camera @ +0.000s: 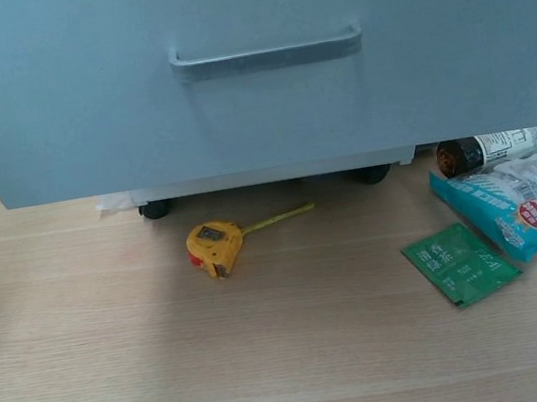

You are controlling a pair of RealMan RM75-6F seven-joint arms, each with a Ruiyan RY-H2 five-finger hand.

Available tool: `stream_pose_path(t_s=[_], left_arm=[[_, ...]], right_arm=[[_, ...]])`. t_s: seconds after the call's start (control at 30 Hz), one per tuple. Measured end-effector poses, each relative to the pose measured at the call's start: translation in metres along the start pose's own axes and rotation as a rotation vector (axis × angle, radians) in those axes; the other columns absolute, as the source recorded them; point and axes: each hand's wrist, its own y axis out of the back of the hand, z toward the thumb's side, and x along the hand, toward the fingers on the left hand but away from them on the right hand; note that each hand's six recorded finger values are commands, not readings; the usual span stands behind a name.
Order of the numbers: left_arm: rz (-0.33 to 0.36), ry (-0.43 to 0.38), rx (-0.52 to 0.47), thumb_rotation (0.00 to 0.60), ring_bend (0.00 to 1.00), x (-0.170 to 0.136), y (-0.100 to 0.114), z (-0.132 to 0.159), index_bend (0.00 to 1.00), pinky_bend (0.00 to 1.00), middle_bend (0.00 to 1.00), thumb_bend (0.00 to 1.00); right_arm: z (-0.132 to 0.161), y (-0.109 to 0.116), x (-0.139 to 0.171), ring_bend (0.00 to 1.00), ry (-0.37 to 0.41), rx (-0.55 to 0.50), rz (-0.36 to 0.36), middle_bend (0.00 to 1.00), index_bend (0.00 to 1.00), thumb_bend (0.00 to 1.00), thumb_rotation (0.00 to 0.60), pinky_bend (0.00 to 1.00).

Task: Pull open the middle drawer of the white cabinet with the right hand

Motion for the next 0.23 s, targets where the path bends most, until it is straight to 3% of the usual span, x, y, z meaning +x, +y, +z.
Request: stream_pose_path(t_s=[0.23], left_arm=[[0.003, 0.001, -0.006, 0.600, 0.06, -0.001, -0.002, 0.002, 0.10, 0.13, 0.00, 0.44]], right_arm=[[-0.002, -0.033, 0.023, 0.30, -0.012, -0.057, 0.058, 0.32, 0.14, 0.30, 0.600, 0.47]])
